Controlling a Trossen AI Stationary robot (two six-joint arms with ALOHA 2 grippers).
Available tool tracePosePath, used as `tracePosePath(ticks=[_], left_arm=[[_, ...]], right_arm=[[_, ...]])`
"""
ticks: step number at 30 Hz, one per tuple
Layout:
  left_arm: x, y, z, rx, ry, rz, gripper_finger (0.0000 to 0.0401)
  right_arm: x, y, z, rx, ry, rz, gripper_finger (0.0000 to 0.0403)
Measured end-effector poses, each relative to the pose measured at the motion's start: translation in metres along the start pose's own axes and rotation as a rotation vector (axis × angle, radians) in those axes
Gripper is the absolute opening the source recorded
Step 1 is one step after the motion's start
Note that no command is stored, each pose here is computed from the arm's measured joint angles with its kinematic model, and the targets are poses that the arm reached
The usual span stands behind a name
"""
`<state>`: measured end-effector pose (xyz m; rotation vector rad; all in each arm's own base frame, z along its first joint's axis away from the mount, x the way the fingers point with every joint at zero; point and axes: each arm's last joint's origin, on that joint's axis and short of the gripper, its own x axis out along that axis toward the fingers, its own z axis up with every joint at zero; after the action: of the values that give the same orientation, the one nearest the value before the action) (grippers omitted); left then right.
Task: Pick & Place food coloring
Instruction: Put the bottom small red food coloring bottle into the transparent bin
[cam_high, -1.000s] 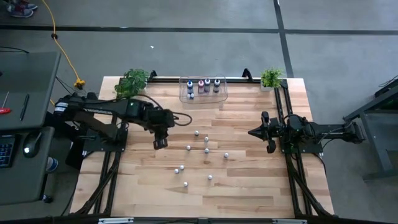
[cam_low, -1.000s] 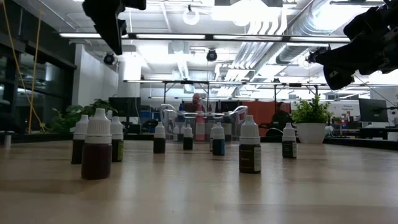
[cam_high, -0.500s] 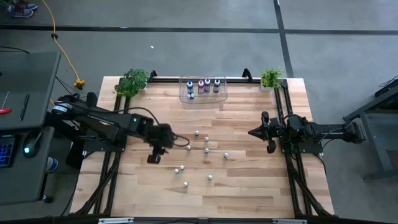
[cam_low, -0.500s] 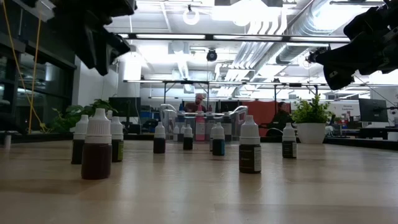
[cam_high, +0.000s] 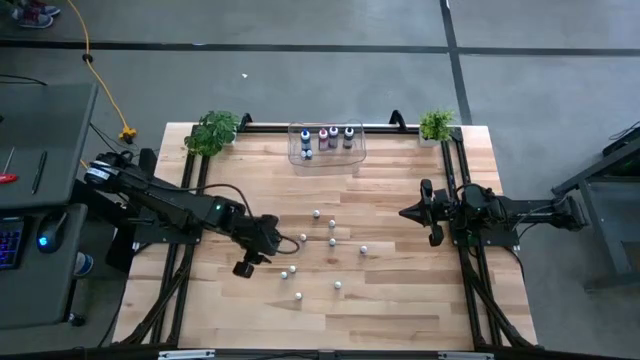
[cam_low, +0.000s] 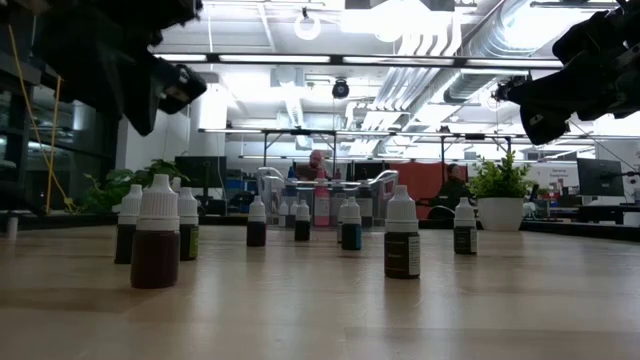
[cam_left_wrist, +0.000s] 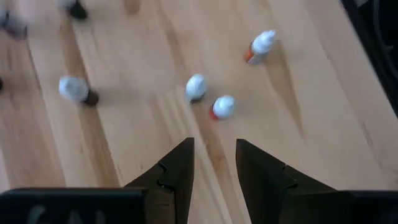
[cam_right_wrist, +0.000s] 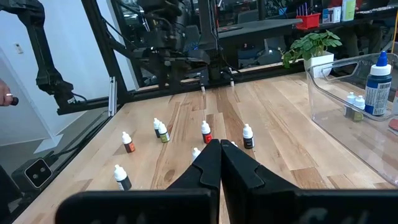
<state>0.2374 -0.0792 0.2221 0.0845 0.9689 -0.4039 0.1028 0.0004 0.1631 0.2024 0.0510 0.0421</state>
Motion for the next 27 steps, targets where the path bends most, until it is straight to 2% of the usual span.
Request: tracePosePath(ticks=[6, 9, 16, 21, 27], left_arm=[[0.010, -0.008, 0.004, 0.050, -0.010, -0.001, 0.0115], [0.019, -0.007, 0.001, 0.045, 0.037, 0.001, 0.0115], [0.034, -0.006, 0.013, 0.051, 0.055, -0.018, 0.0118], [0.041, -0.007, 0.012, 0.063, 0.092, -0.033, 0.0156], [0.044, -0.012, 0.014, 0.055, 0.070, -0.035, 0.0214]], right_arm=[[0.000, 0.000, 0.000, 0.000, -0.001, 0.000, 0.0000], [0.000, 0.000, 0.000, 0.000, 0.000, 0.000, 0.0000], [0.001, 0.000, -0.001, 0.001, 0.009, -0.002, 0.0000], [0.001, 0.000, -0.001, 0.001, 0.017, -0.004, 0.0000], [0.001, 0.000, -0.001, 0.001, 0.016, -0.003, 0.0000]])
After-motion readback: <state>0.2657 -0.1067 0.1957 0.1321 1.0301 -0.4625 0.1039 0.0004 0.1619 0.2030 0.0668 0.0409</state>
